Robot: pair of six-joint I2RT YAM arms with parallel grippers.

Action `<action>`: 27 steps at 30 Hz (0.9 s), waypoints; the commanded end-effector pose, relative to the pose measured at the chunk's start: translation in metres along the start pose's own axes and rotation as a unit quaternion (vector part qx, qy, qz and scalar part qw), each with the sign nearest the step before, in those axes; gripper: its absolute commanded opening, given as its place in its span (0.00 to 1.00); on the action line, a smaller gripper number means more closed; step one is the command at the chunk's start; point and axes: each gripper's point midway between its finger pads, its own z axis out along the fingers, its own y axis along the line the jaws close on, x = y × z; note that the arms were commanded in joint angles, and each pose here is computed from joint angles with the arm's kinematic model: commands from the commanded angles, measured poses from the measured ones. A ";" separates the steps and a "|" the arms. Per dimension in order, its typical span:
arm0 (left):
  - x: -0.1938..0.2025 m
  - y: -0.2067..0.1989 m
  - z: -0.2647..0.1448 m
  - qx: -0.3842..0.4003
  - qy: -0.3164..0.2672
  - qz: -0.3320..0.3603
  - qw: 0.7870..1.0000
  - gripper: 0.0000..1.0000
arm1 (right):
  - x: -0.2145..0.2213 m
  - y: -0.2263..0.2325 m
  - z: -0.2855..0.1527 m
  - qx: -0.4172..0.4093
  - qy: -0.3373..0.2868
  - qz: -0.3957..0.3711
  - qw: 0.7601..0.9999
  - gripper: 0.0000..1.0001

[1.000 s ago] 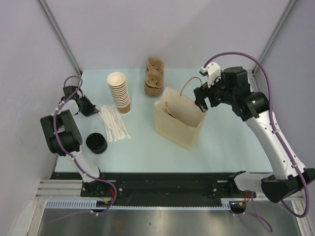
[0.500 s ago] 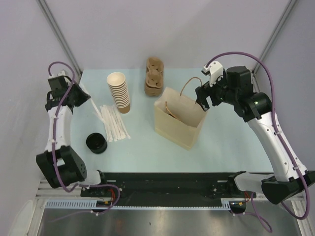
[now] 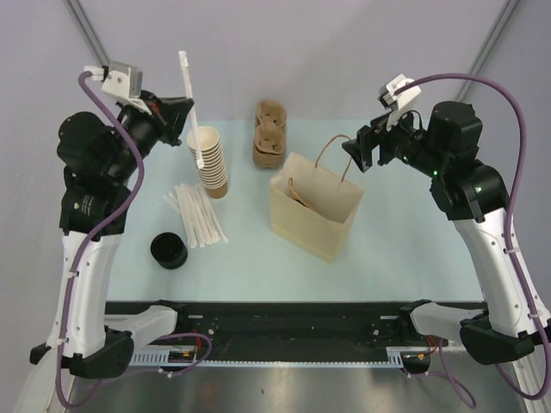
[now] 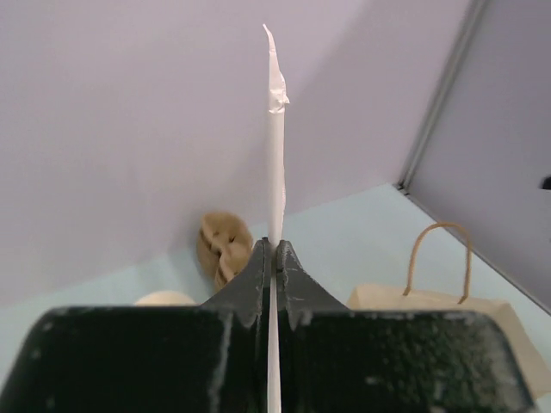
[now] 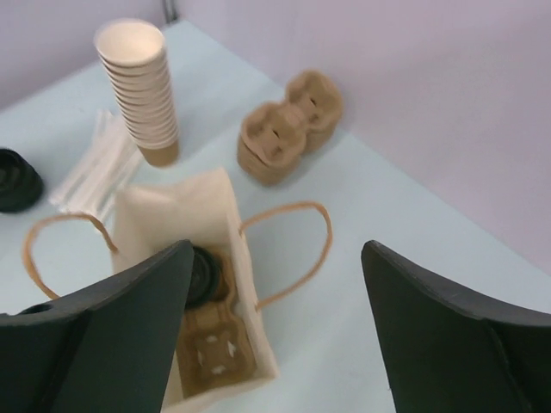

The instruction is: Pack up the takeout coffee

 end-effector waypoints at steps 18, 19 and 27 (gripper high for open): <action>-0.013 -0.170 0.019 0.353 -0.122 0.009 0.928 0.00 | -0.169 0.086 0.018 -0.171 -0.254 0.095 0.947 0.60; -0.013 -0.172 0.018 0.356 -0.121 0.005 0.927 0.00 | -0.173 0.086 0.018 -0.171 -0.261 0.096 0.945 0.59; -0.012 -0.173 0.020 0.357 -0.115 -0.017 0.927 0.00 | -0.194 0.094 0.015 -0.193 -0.293 0.091 0.932 0.58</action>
